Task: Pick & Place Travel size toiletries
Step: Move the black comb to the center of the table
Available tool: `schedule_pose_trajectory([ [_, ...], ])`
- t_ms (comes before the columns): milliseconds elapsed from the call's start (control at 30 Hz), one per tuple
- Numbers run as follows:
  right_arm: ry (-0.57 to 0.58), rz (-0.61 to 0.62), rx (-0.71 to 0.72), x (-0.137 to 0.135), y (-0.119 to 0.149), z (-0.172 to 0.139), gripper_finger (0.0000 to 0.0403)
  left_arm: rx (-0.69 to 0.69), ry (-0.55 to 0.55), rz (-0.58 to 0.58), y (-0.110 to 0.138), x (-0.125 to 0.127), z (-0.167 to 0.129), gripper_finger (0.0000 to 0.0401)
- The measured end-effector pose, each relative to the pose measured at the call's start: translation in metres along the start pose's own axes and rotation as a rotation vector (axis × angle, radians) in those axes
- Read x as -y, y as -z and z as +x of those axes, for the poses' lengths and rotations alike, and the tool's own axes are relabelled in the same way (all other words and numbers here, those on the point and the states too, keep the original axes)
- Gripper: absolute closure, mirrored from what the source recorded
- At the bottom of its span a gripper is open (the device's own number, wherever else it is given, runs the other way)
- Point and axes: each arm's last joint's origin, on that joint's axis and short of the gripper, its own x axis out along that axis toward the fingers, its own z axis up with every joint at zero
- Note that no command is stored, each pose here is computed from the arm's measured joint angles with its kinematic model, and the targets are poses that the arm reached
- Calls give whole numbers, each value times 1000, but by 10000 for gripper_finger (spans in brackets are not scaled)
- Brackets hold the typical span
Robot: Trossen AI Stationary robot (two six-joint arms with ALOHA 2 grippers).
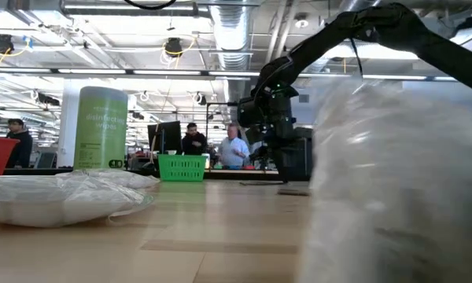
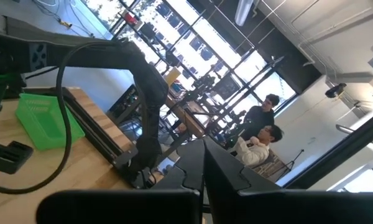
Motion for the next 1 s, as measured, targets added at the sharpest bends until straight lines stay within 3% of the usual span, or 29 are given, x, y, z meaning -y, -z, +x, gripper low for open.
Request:
schedule_pose_trajectory([
  [233, -62, -14, -38, -21, -6, 5, 403, -3, 12, 2, 2, 3, -2, 401],
  [433, -96, -34, -22, -31, 5, 4, 403, 4, 22, 15, 4, 7, -5, 401],
  [600, -56, 11, 9, -33, 27, -33, 403, 2, 24, 36, 5, 9, -7, 401],
  [833, 20, 58, 265, -47, 53, -101, 403, 15, 23, 59, 4, 10, -7, 401],
  [1000, -130, 249, 571, -55, 54, -124, 403, 28, 30, 58, 3, 10, -6, 401],
])
